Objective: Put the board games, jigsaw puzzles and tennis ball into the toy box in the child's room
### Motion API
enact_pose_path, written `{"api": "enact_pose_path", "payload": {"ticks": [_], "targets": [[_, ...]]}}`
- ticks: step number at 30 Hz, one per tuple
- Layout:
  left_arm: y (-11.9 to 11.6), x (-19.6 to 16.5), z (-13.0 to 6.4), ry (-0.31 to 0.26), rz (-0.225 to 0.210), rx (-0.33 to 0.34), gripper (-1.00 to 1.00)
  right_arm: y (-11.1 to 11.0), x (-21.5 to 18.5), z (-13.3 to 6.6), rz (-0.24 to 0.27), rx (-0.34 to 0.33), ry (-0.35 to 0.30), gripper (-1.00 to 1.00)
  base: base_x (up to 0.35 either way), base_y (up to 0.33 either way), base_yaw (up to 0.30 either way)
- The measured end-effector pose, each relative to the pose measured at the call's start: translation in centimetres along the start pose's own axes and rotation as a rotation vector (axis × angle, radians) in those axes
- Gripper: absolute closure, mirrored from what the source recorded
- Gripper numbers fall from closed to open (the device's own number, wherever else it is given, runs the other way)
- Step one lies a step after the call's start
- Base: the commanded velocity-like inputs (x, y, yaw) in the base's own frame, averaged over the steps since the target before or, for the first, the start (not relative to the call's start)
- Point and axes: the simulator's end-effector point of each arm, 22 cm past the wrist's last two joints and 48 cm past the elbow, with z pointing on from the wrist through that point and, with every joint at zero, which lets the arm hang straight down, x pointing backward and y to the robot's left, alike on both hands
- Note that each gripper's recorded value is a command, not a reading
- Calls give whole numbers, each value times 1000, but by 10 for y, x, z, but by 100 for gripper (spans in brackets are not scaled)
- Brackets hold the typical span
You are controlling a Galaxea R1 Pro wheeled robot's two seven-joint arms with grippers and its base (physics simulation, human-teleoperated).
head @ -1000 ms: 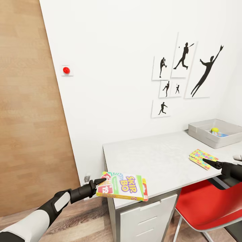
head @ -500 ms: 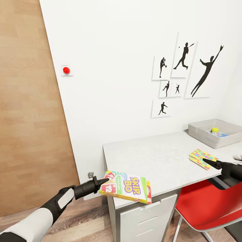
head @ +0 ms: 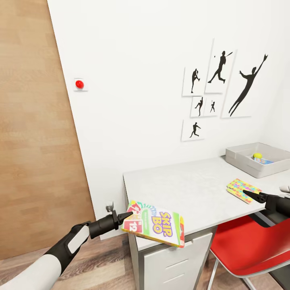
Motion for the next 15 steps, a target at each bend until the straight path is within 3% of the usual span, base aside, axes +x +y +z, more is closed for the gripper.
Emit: {"api": "enact_pose_path", "payload": {"ticks": [15], "targets": [[-19,-8,1,-1,2,2,100,6,-17,-4,-6,0,1,-100,0,0,0]]}}
